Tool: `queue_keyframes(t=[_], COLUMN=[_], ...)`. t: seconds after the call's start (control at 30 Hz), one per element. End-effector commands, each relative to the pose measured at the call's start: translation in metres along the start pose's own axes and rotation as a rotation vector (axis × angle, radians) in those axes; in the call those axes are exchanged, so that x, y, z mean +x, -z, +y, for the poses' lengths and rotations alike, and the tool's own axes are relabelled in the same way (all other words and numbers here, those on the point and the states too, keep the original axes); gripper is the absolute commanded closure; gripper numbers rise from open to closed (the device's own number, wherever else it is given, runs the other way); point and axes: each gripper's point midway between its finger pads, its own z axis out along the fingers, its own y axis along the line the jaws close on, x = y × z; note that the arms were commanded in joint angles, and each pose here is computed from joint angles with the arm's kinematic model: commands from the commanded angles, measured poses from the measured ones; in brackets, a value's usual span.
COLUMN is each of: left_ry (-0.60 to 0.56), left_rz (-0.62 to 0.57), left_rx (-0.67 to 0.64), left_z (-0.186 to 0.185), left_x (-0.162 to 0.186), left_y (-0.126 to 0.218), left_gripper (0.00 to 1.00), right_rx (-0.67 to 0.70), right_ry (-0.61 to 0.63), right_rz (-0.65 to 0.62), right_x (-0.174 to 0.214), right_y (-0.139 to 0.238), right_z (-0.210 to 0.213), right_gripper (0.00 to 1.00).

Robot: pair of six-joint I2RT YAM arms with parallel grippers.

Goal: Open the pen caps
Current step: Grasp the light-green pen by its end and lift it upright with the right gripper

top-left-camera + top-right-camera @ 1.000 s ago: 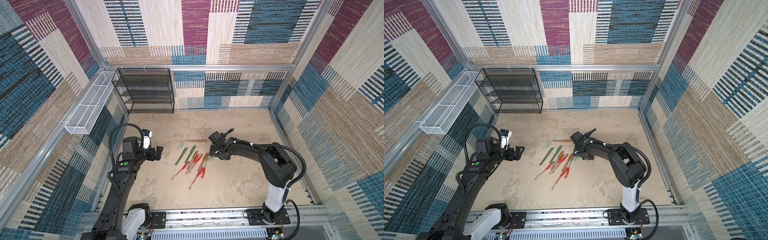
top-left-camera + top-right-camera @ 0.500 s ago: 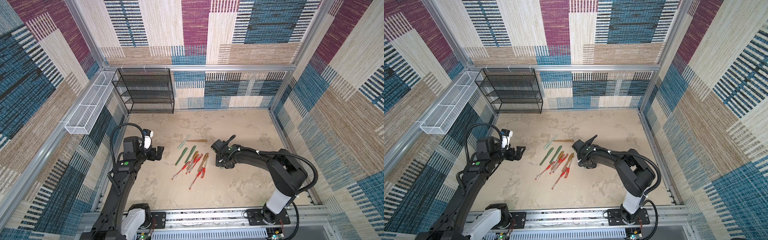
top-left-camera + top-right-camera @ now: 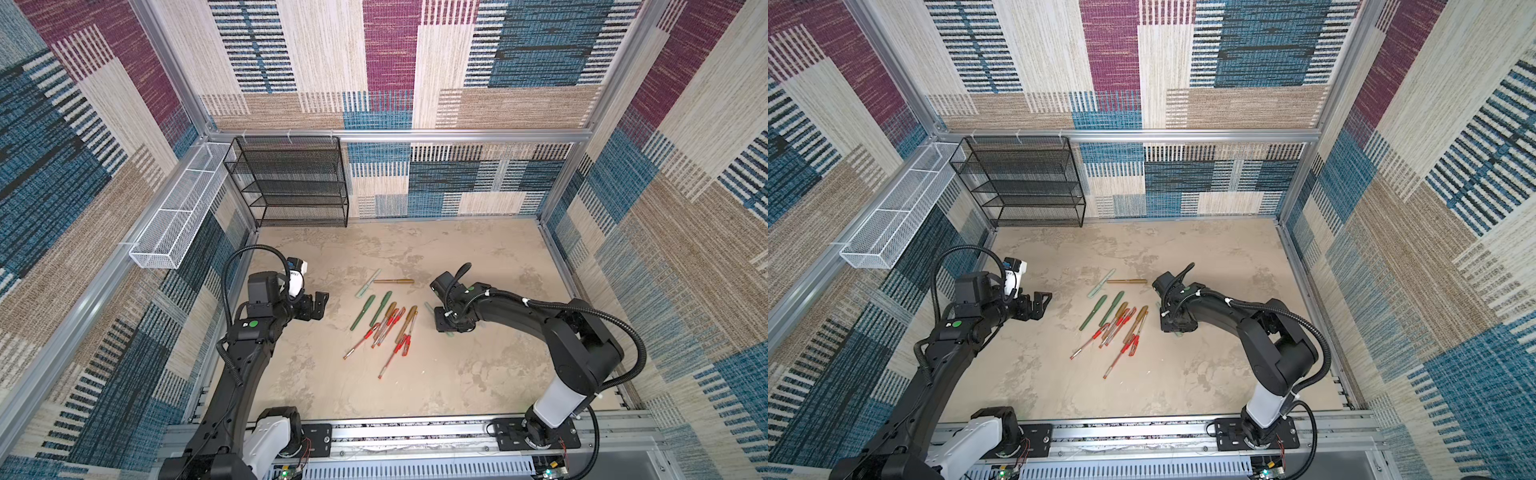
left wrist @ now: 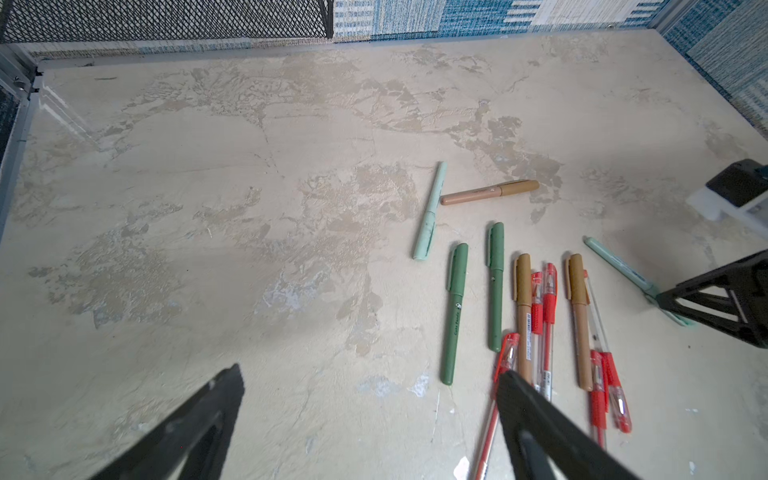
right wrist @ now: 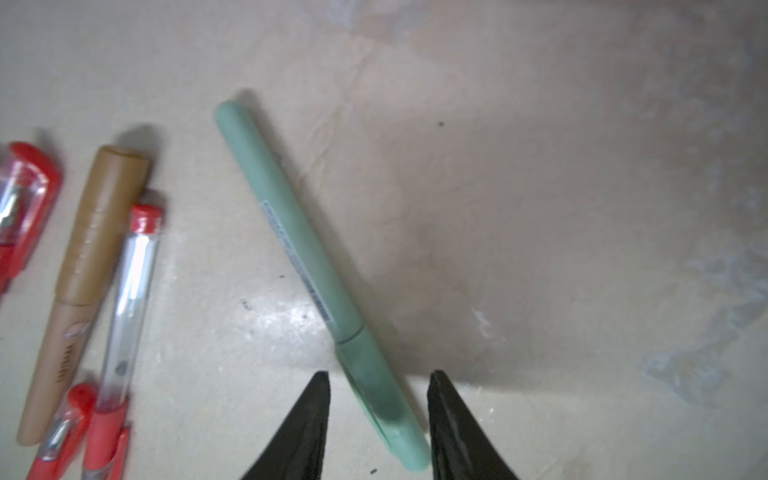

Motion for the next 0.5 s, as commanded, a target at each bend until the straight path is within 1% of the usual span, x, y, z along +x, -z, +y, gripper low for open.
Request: queue_keyframes(t=[0.0,0.07,0.17,0.23,0.27,0.3,0.4,0.47], left_ry=[-0.020,-0.021,-0.022,-0.021,-0.021,-0.022,-0.028,-0.030], left_rz=[-0.012,-0.010,-0.009,-0.009,-0.010,-0.010,-0.012,-0.016], left_rx=[0.027,0.034,0.044,0.049,0.049,0.048,0.059,0.071], left_z=[-0.004,-0.006,-0.007,-0.008,-0.008,-0.008,-0.011,-0.014], left_x=[-0.003,-0.003,-0.003,-0.002,-0.003,-0.003,-0.004,-0.005], left_y=[0.001,0.000,0.000,0.000,-0.001,-0.001,-0.001,0.001], left_gripper=[0.01,0.02,0.02,0.02,0.02,0.02,0.02,0.03], right_rx=[-0.026,-0.008,0.010,0.019,0.024,0.024,0.023,0.016], right_ry=[0.123,0.152,0.160,0.165,0.166,0.168,0.162,0.158], right_rz=[0.024,0.039,0.044,0.054,0.057,0.057,0.046,0.033], right_x=[0.001,0.005,0.006,0.008,0.009,0.009,0.010,0.010], right_y=[-0.005,-0.010,-0.015,-0.017,-0.017,-0.017,-0.013,-0.011], right_z=[0.006,0.002,-0.005,-0.008,-0.009,-0.010,-0.011,-0.011], right_gripper=[0.60,0.60,0.62,0.68,0.69,0.73,0.79,0.80])
